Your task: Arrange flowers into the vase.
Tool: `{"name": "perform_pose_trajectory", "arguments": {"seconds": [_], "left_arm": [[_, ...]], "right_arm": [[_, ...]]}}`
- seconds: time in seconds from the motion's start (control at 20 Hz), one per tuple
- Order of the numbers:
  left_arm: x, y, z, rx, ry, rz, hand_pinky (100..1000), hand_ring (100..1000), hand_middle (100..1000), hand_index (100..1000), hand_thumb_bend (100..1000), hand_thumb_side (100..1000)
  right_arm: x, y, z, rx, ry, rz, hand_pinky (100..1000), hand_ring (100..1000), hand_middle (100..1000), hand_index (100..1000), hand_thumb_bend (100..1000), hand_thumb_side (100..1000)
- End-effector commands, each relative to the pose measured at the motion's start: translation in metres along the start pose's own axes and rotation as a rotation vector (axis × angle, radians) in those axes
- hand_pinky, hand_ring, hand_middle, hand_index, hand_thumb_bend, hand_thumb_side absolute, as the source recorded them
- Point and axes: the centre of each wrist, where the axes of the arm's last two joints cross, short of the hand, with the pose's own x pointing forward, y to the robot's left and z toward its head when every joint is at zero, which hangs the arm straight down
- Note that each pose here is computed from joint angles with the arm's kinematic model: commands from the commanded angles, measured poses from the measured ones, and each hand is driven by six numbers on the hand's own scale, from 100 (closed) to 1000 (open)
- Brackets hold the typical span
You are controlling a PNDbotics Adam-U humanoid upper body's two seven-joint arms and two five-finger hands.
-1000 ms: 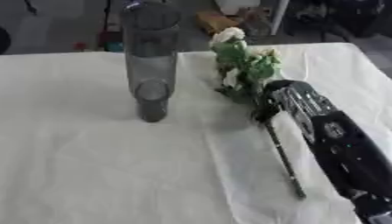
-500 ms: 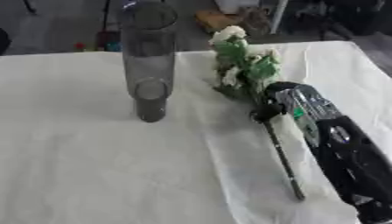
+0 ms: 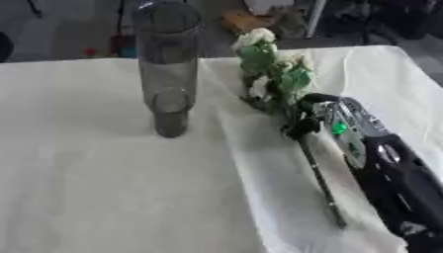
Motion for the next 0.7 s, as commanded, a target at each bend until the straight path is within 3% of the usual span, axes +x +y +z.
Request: {"name": "perform_pose_trajectory", "arguments": {"seconds": [0.05,0.45,0.55,0.7], "left_arm": [[0.0055,-0.0005,-0.0066,-0.023,-0.025,-0.005,858,804,863,914,100,832],[0.0051,-0.0009,-0.0062,-0.023,-0.022,-0.005,860,804,860,916,100,835],[0.0052,-0.0009,-0.0063,-0.023,-0.023,-0.005,859,804,859,916,100,833],[0.0052,-0.0007,-0.0061,-0.022,-0.023,-0.005,859,804,858,917,100,834]], "right_arm": [[-0.0025,-0.0106,0.0062,-0.051,0.02,-0.01,182,492,254,360,100,374],[-0.0039,-0.0161,0.0113,-0.203,0.08,-0.012,146,469,236,285,100,346],[-0.0041,-0.0168,0.012,-0.217,0.079,-0.028,135,462,283,269,100,327],[-0.0042,-0.0204,0.0153,-0.24,0.067,-0.072,100,435,276,251,100,300]]}}
